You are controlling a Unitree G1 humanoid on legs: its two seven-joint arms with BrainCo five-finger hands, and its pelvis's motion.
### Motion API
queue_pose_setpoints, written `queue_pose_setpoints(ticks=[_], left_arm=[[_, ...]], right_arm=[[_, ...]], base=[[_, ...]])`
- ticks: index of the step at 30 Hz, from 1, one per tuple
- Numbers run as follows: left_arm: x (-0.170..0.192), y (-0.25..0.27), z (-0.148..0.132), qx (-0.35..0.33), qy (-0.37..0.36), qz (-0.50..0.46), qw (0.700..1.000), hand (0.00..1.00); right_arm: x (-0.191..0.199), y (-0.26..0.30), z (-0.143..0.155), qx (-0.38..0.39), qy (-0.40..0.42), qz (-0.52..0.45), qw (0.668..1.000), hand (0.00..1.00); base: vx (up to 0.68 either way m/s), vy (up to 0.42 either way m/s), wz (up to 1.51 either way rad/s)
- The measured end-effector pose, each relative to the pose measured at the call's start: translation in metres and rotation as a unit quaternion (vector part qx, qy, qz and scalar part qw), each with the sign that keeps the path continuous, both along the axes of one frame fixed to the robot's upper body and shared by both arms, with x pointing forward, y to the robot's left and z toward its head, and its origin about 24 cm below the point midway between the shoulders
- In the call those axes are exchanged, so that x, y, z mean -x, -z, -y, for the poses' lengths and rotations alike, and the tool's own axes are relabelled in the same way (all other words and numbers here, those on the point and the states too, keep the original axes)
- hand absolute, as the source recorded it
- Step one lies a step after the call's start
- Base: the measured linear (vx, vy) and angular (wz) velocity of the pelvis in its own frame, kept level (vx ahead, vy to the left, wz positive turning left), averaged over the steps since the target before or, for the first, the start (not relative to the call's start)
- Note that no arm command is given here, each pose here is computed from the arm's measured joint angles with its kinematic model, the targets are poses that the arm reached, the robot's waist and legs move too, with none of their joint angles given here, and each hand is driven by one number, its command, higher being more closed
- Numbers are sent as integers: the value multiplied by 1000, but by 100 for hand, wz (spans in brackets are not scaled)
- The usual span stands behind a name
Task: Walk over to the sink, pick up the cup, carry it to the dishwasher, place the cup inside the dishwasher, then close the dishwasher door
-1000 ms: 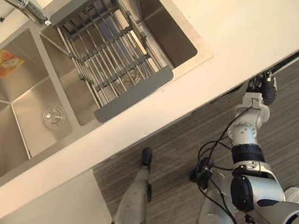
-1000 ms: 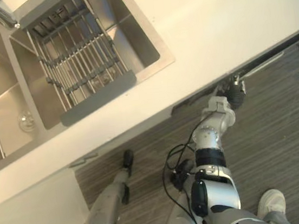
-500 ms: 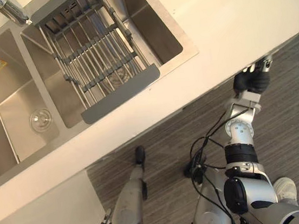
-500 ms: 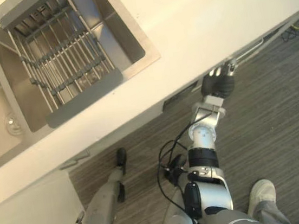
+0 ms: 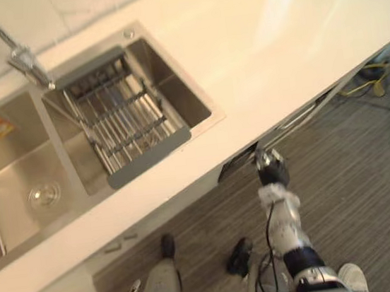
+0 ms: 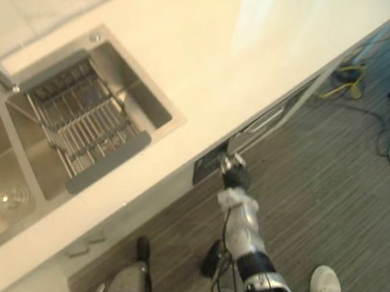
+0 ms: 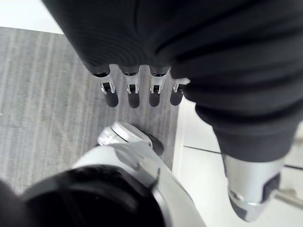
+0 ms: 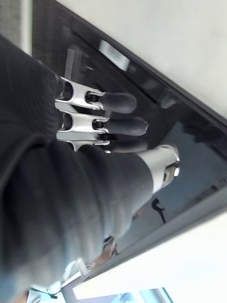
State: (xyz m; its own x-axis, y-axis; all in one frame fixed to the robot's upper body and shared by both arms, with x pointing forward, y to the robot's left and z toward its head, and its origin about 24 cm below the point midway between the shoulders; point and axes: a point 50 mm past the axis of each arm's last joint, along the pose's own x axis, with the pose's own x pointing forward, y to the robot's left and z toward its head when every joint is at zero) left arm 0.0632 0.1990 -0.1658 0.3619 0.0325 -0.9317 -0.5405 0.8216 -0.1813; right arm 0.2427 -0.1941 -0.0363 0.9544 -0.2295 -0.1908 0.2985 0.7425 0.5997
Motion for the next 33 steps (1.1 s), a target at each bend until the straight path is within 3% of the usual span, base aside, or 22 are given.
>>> queue_pose_setpoints(ticks=[5, 11, 19, 33], left_arm=[[4, 1, -5, 10, -15, -27, 999, 0], [10, 2, -8, 16, 26, -64, 997, 0], [13, 4, -8, 26, 37, -89, 995, 0], [18, 6, -3, 51, -20, -92, 994, 0]], right_arm=[[59, 59, 5, 19, -14, -165, 986, 0], [146, 111, 13, 41, -45, -362, 930, 0], [149, 120, 9, 58, -95, -427, 897, 0], [140, 127, 9, 89, -169, -514, 836, 0]], base=[[51, 48, -69], [24, 27, -30], [-11, -3, 9], [17, -15, 50]])
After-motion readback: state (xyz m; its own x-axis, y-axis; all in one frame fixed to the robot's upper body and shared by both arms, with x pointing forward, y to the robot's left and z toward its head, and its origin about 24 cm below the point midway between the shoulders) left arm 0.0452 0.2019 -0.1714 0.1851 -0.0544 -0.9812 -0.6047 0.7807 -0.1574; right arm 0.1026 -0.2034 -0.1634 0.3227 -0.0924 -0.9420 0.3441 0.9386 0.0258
